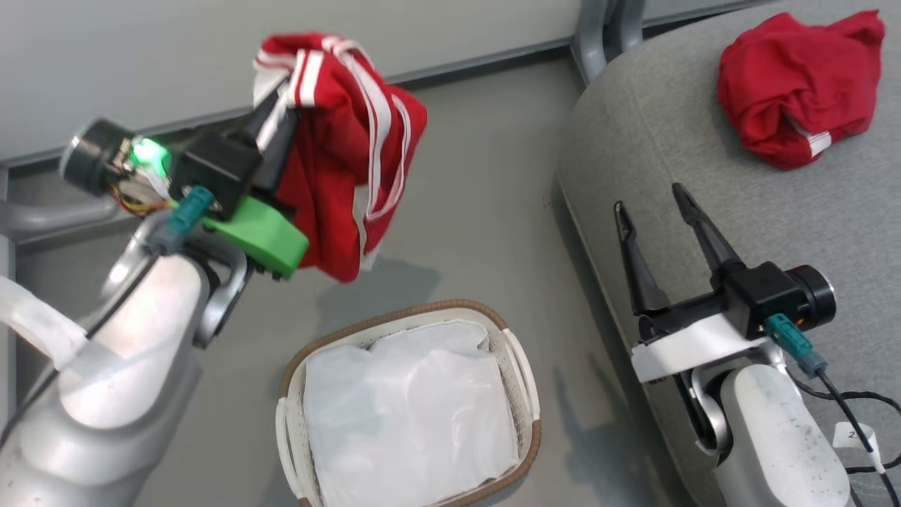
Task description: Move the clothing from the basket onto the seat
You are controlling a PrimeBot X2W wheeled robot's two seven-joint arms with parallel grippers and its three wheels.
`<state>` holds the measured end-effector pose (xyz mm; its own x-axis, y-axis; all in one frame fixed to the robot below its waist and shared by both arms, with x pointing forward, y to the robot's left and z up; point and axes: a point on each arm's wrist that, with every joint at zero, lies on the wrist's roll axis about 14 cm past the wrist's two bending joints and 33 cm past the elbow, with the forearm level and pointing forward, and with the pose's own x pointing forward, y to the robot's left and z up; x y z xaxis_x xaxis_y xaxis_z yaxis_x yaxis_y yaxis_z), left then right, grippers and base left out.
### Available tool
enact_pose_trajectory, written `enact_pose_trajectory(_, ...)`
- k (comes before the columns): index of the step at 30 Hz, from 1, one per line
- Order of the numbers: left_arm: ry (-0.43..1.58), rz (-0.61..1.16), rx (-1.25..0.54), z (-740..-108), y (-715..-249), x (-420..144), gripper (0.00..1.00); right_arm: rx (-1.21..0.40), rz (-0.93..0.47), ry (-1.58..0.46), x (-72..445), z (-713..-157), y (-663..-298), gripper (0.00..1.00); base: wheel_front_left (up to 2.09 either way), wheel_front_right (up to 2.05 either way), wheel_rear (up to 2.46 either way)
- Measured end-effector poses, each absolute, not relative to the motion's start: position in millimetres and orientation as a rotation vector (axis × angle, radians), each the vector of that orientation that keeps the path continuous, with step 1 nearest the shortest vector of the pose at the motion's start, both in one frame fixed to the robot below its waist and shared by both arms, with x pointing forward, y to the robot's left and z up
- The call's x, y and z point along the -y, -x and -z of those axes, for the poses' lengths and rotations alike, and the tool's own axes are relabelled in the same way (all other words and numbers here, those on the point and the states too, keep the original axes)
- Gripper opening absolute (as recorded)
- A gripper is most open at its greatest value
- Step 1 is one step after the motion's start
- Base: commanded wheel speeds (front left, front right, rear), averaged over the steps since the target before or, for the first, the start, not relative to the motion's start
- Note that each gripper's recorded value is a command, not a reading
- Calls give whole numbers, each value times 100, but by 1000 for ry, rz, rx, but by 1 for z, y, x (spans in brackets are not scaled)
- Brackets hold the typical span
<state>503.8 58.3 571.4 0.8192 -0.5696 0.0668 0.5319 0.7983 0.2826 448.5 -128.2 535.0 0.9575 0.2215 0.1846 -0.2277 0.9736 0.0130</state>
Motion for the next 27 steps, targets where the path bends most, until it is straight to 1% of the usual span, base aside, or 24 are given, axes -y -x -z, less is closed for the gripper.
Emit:
enact_pose_trajectory(5,-258,592,309,-642,-502,-45,0,209,-263,-38,117,-548,-437,100,0,0,0)
enact_pose_trajectory(11,-241,600,404,-692,-496,-28,0,233,-322,-42,99,-560,-426,100,0,0,0)
enact_pose_trajectory(22,-253,645,439,-723,-481,-2,0,258,-535,-66,32,-573,-402,100,0,0,0)
enact_pose_trajectory(27,-258,671,451,-730,-470,8,0,281,-606,-64,10,-584,-404,100,0,0,0)
